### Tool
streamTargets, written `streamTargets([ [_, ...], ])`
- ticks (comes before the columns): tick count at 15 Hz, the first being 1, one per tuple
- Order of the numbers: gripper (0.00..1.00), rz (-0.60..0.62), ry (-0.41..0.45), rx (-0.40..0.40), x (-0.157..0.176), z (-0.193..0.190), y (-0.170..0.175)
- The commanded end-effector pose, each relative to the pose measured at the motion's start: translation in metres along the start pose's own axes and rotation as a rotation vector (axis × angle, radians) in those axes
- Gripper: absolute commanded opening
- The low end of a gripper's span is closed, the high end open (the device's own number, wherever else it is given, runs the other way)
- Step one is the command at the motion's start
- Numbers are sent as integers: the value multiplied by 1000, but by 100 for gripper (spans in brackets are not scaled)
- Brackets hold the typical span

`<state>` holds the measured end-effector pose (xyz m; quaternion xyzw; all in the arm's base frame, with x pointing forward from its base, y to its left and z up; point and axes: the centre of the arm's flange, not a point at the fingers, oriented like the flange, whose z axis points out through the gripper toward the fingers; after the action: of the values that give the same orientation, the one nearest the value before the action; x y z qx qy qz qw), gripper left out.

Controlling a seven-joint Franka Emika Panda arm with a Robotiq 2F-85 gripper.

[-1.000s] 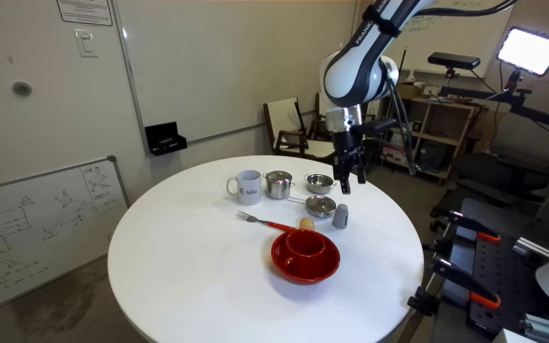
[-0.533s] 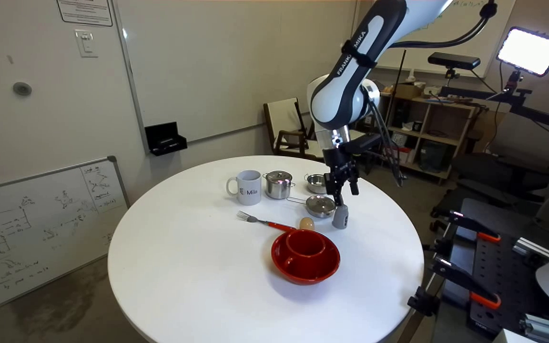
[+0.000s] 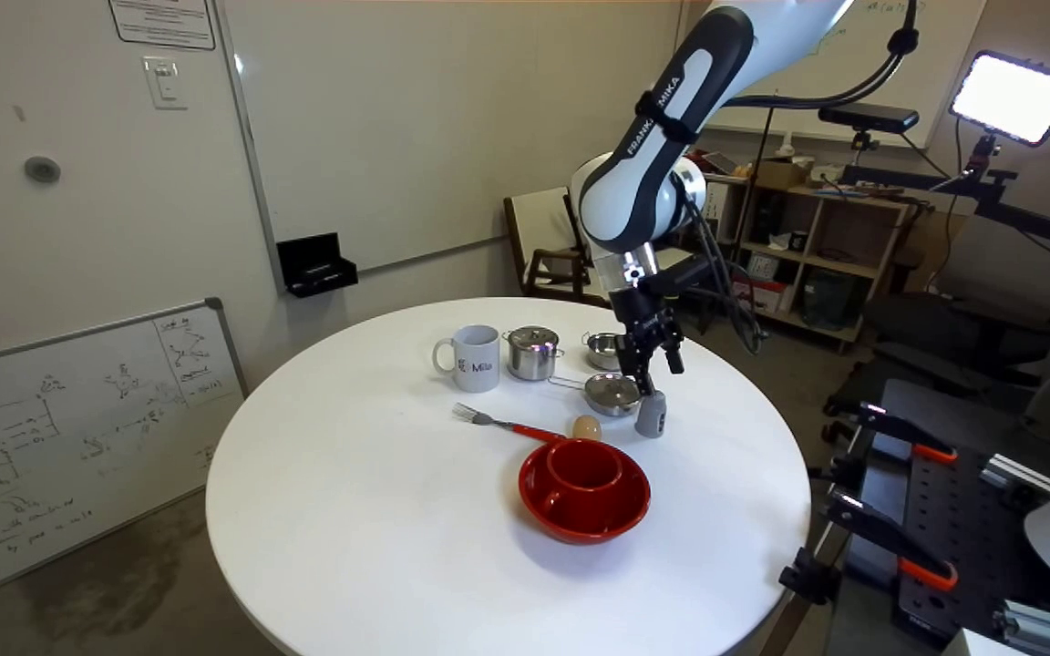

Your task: Move the salt cellar to the left of the table

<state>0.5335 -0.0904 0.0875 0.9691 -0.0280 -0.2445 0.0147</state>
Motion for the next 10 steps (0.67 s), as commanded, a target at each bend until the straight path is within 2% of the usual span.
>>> streamTargets([
  [1, 100, 5, -23, 9, 12, -3, -2],
  [6, 100, -23, 9, 100, 18, -2, -8],
  [7, 100, -4, 1, 47, 9, -2, -7],
  [10, 100, -9, 5, 74, 11, -2, -9],
])
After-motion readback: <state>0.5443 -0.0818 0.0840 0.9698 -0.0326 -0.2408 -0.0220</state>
